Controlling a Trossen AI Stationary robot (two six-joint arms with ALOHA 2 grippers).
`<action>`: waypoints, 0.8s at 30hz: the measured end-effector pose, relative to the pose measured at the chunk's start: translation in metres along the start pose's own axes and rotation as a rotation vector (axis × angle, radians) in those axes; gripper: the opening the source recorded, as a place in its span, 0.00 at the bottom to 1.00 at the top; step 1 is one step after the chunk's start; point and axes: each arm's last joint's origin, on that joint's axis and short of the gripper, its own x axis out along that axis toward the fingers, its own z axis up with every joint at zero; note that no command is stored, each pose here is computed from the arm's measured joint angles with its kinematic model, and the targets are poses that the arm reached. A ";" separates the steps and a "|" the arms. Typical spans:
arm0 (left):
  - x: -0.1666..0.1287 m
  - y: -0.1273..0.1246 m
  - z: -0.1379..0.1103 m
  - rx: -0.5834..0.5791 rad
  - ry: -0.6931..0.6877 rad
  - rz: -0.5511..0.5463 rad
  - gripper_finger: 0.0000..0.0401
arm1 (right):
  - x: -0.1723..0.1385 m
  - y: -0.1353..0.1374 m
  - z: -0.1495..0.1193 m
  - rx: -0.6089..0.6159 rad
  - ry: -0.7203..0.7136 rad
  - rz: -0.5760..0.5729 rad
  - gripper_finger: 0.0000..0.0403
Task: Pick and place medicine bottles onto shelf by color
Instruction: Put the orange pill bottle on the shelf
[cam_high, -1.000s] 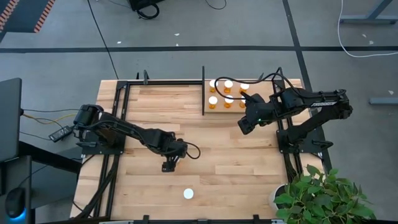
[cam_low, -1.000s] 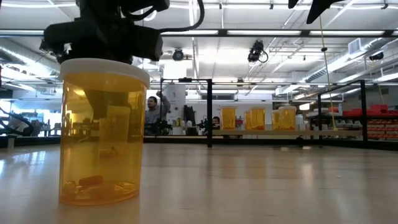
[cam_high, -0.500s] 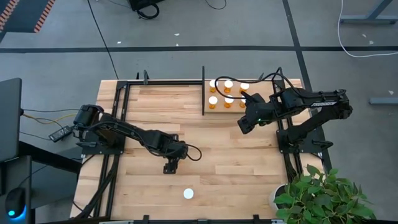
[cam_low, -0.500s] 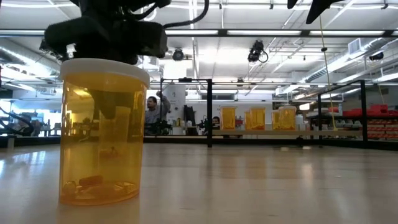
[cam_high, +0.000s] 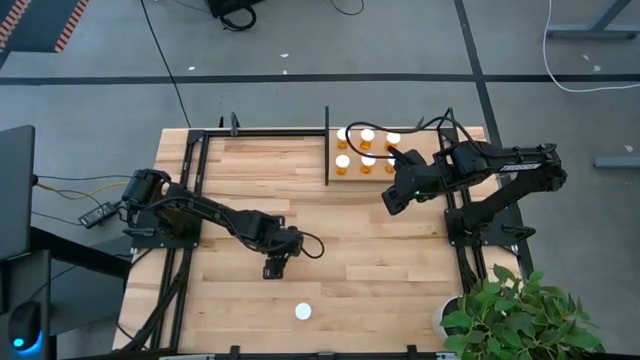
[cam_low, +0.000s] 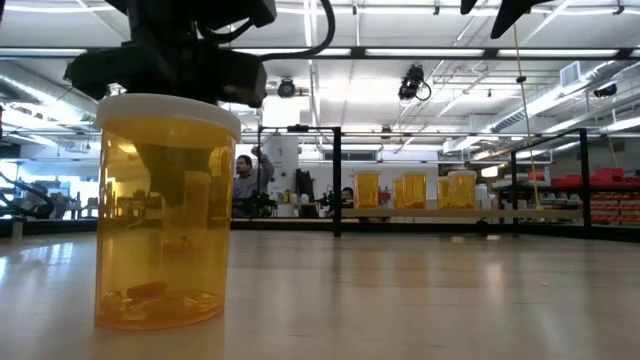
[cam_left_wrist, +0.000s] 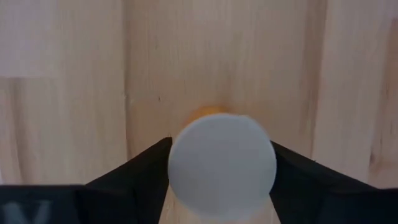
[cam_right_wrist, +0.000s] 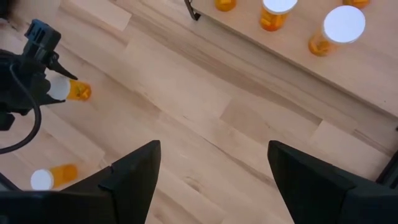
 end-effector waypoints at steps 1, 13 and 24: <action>0.000 0.000 0.000 -0.001 -0.001 0.000 0.59 | 0.000 0.000 0.000 0.000 0.000 0.000 0.75; -0.006 -0.002 0.008 -0.006 -0.033 -0.009 0.55 | 0.000 0.000 0.000 0.002 0.002 0.001 0.75; -0.050 0.017 0.057 -0.003 -0.233 -0.007 0.52 | -0.001 -0.001 -0.004 0.001 0.104 0.026 0.75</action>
